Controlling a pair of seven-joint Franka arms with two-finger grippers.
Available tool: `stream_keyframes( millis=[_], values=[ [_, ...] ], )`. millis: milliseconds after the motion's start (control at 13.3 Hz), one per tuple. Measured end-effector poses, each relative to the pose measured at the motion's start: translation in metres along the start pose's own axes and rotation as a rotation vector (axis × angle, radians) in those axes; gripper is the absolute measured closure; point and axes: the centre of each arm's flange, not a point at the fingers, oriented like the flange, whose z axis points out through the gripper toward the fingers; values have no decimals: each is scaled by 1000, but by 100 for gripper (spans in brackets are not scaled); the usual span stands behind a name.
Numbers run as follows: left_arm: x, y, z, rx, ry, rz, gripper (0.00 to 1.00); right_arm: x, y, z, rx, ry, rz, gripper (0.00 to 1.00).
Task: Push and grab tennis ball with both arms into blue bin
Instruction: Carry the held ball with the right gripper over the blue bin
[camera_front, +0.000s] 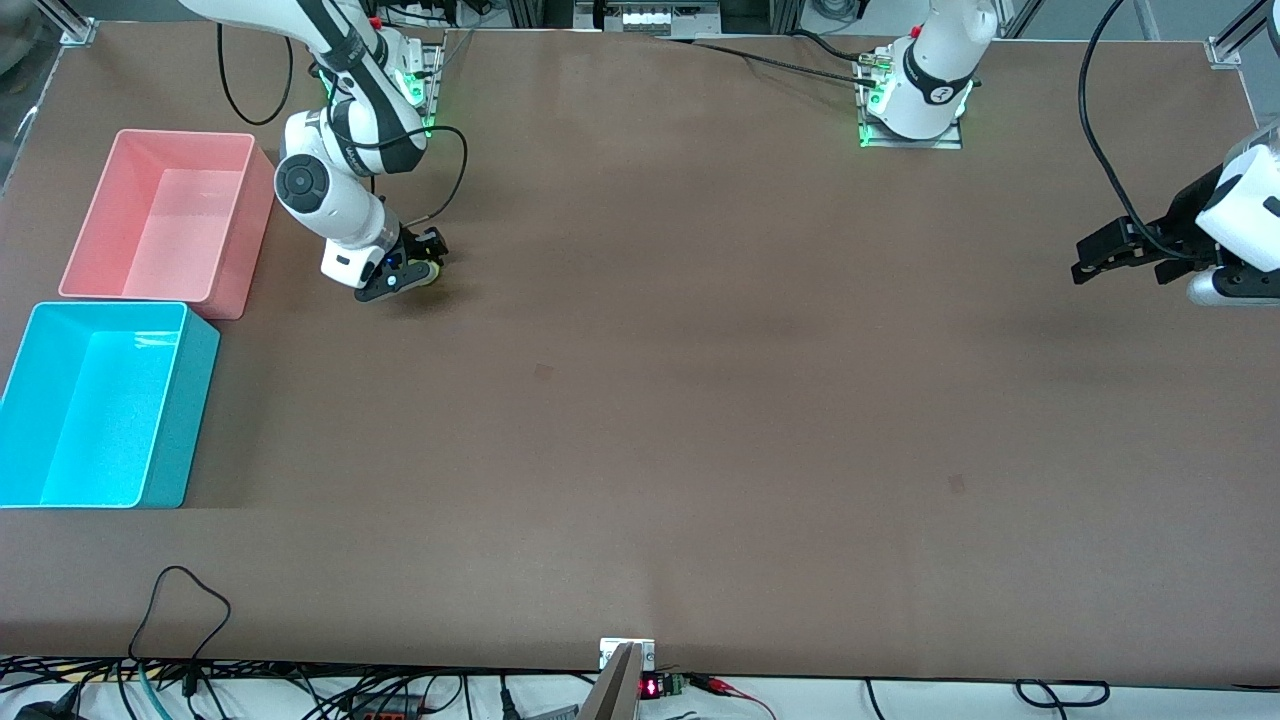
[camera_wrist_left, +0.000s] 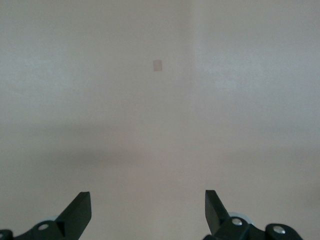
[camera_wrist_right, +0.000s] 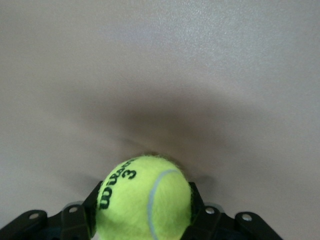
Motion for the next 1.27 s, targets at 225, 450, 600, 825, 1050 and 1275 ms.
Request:
stream_keyframes(
  millis=[225,450,600,825,1050,1275],
  values=[
    [0,0,0,0,0,0,0,23,4,-20,0,36,6,33],
    [0,0,-2,0,4,1,0,51,41,-56,4,59,75,33],
    [0,1,-3,0,8,2,0,75,84,-105,11,66,138,33],
    [1,7,-6,-1,13,11,0,88,157,-176,-65,80,182,33],
    [0,12,-6,-1,12,18,0,74,230,-206,-106,77,191,33],
    [0,13,-6,-1,7,19,0,59,308,-215,-155,56,152,33]
  ],
)
